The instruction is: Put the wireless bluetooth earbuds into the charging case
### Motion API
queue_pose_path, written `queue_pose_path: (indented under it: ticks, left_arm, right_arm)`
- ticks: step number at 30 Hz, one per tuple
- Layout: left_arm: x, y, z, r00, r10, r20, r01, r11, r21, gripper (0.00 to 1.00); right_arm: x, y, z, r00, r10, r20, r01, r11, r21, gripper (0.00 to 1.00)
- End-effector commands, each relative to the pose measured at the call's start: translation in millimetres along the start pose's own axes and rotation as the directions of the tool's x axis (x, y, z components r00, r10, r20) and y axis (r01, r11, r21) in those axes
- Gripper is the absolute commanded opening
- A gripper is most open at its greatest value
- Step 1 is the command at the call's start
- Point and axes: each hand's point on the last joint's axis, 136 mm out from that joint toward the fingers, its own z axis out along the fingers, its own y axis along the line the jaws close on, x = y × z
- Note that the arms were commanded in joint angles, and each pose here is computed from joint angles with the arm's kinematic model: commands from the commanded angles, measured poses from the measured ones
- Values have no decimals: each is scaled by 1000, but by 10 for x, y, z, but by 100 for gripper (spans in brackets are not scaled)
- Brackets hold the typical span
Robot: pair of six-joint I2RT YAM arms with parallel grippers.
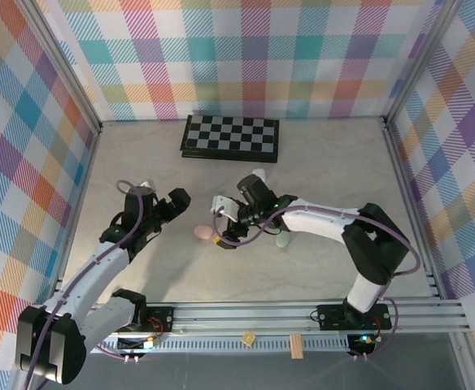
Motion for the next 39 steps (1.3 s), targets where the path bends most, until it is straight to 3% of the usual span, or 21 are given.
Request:
queue_pose_path:
  ticks: [1, 13, 20, 29, 35, 39]
  left_arm:
    - [26, 27, -14, 997, -71, -20, 72, 997, 35, 100]
    - [10, 124, -59, 997, -82, -15, 82, 996, 33, 100]
    - [5, 101, -63, 998, -68, -14, 68, 996, 49, 100]
    - [2, 150, -94, 998, -63, -1, 63, 997, 33, 100]
    - [2, 161, -101, 998, -64, 3, 64, 997, 32, 100]
    - [-10, 153, -128, 998, -63, 12, 63, 997, 37, 100]
  right_arm:
    - [-86, -48, 173, 999, -46, 12, 46, 999, -2, 93]
    - [45, -134, 634, 997, -78, -29, 78, 997, -25, 87]
    - [170, -142, 863, 992, -75, -104, 71, 997, -43, 75]
    - [366, -117, 914, 984, -78, -162, 71, 996, -50, 71]
    - [410, -119, 911, 979, -81, -185, 73, 996, -48, 60]
    - [441, -133, 900, 975, -89, -202, 83, 996, -39, 60]
